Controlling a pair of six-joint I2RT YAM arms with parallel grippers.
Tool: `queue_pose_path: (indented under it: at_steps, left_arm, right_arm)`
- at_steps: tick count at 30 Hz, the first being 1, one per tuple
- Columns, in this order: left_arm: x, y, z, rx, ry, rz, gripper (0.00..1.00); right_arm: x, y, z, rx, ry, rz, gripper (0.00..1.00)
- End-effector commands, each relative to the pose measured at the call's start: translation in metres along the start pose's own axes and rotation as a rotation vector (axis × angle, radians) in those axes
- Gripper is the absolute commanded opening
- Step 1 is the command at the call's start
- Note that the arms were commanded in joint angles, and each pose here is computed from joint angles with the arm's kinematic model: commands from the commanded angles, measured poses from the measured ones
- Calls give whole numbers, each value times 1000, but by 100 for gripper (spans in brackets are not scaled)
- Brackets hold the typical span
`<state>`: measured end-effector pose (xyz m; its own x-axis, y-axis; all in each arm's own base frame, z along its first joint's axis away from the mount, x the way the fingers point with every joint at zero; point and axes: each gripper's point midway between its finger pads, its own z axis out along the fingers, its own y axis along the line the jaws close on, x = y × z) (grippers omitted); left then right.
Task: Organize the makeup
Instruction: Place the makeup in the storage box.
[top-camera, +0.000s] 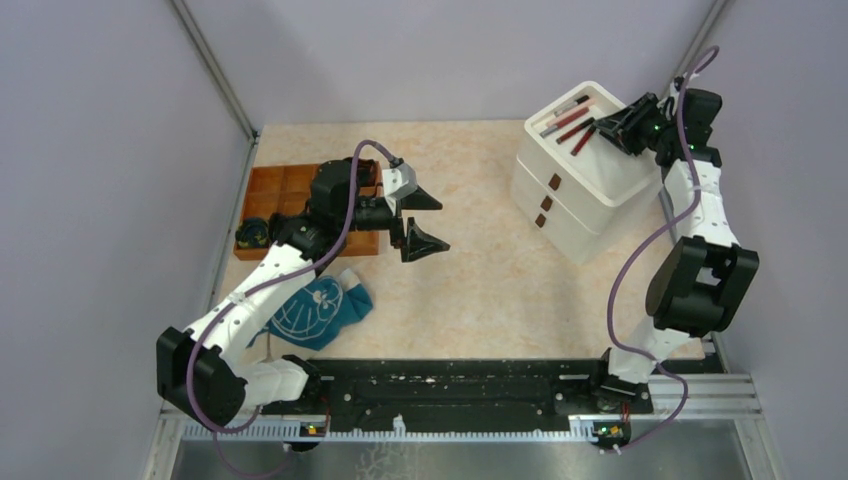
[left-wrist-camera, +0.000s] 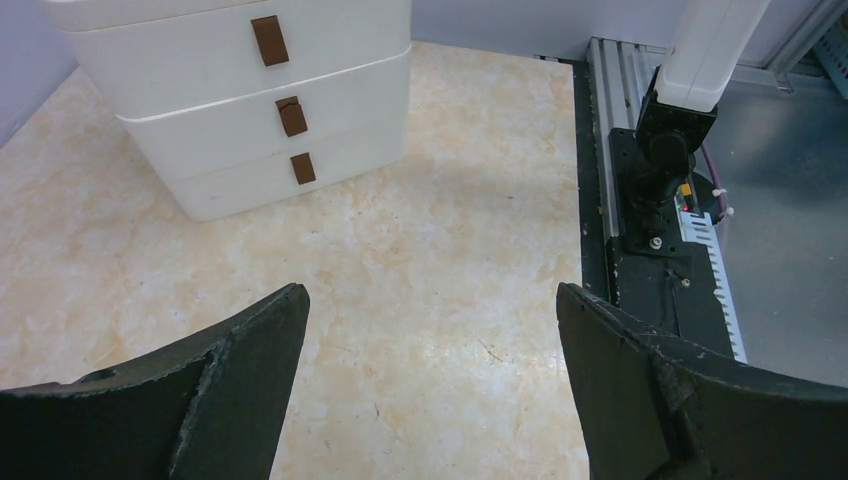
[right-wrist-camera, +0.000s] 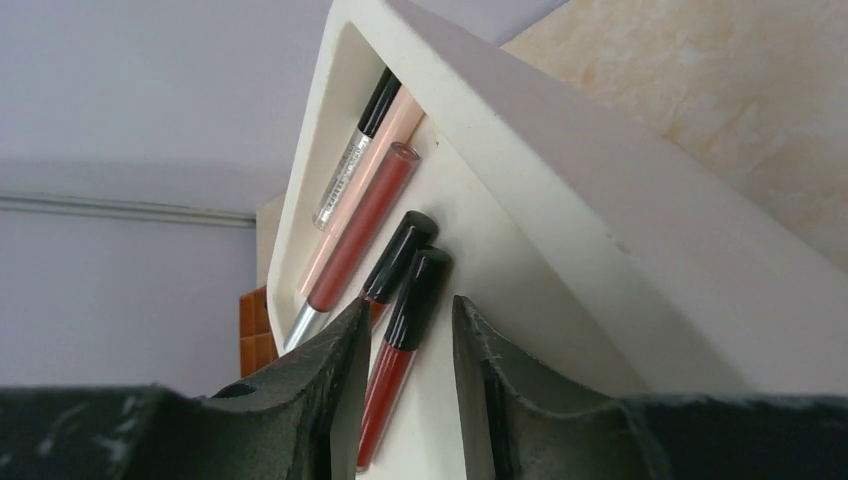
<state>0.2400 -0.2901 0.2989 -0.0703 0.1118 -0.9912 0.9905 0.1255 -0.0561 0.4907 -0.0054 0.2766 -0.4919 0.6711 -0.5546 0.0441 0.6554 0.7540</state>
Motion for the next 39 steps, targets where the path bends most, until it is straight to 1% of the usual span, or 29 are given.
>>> queue_pose_path:
  at_steps: [1, 8, 17, 24, 32, 39]
  left_arm:
    - [-12, -3, -4, -1, -35, 77, 99]
    - [-11, -3, -3, 2, -33, 75, 99]
    - [-12, -4, -5, -4, -34, 88, 99]
    - [-13, -4, -7, -9, -35, 94, 99]
    - [-18, -3, -9, -26, -42, 122, 99]
    - [-13, 1, -11, -61, -18, 113, 99]
  right_arm:
    - [-11, 12, -3, 5, -30, -48, 37]
    - [-7, 18, -3, 4, -29, -69, 39]
    - [4, 38, -13, -35, -26, -104, 39]
    - [13, 46, -5, -57, -7, -115, 39]
    - [11, 50, 3, -79, 3, -116, 39]
    - [7, 62, -6, -108, -14, -158, 39]
